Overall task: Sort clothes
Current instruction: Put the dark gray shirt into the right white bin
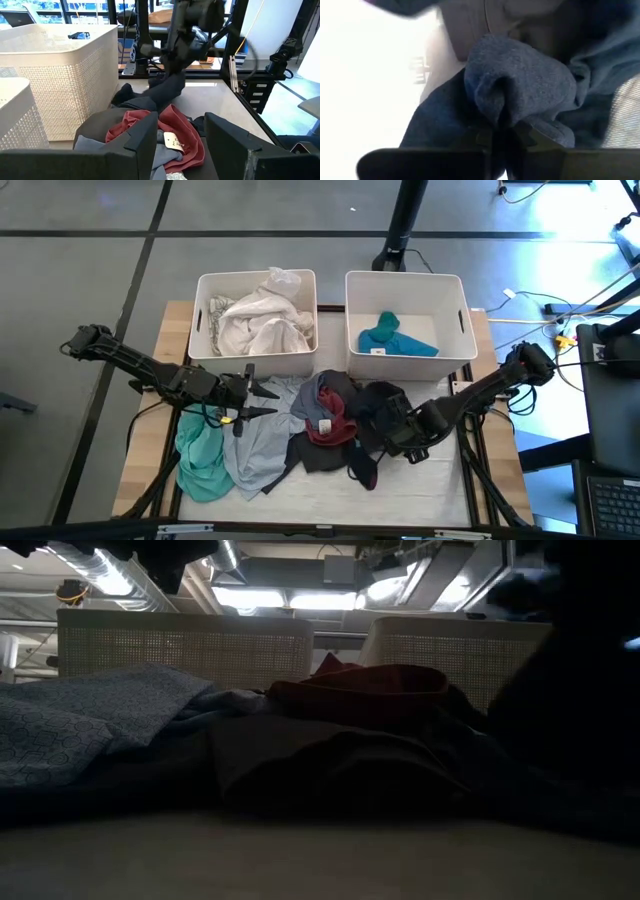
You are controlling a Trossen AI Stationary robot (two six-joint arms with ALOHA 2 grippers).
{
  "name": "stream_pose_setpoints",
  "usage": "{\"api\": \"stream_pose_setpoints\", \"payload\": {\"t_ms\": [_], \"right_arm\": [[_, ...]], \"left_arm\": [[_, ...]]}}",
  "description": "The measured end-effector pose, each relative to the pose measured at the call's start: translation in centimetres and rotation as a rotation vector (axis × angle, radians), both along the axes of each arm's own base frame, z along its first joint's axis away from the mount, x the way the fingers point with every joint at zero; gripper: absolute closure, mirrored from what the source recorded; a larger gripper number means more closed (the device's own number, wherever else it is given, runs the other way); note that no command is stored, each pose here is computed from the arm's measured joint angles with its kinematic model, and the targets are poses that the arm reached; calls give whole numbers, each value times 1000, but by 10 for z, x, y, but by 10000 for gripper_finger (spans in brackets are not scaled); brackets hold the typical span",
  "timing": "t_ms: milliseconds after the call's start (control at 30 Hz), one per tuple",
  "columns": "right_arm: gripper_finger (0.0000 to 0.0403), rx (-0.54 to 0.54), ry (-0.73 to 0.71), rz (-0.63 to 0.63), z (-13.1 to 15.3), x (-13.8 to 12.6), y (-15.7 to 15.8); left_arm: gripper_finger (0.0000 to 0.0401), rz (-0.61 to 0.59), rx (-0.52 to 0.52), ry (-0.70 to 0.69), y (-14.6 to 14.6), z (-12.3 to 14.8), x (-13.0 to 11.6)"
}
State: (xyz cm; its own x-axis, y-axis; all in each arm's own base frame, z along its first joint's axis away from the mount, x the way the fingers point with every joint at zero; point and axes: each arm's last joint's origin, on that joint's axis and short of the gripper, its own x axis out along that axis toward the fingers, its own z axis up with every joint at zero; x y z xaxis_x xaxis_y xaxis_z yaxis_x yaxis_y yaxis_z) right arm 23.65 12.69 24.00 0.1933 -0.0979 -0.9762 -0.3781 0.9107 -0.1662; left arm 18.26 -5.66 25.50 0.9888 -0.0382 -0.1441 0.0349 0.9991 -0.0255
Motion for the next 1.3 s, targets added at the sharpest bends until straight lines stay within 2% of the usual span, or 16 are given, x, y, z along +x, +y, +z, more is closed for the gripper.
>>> {"api": "stream_pose_setpoints", "payload": {"t_ms": [267, 467, 733, 1000, 1300], "right_arm": [[383, -83, -124, 36, 53, 9, 1], [386, -191, -257, 84, 83, 16, 0], [381, -327, -428, 84, 124, 19, -3], [380, -579, -607, 59, 176, 16, -12], [380, -879, -728, -77, 233, 1, -30]], "left_arm": [[248, 0, 0, 0, 0, 0, 0], [248, 0, 0, 0, 0, 0, 0], [248, 0, 0, 0, 0, 0, 0], [248, 0, 0, 0, 0, 0, 0], [248, 0, 0, 0, 0, 0, 0]]}}
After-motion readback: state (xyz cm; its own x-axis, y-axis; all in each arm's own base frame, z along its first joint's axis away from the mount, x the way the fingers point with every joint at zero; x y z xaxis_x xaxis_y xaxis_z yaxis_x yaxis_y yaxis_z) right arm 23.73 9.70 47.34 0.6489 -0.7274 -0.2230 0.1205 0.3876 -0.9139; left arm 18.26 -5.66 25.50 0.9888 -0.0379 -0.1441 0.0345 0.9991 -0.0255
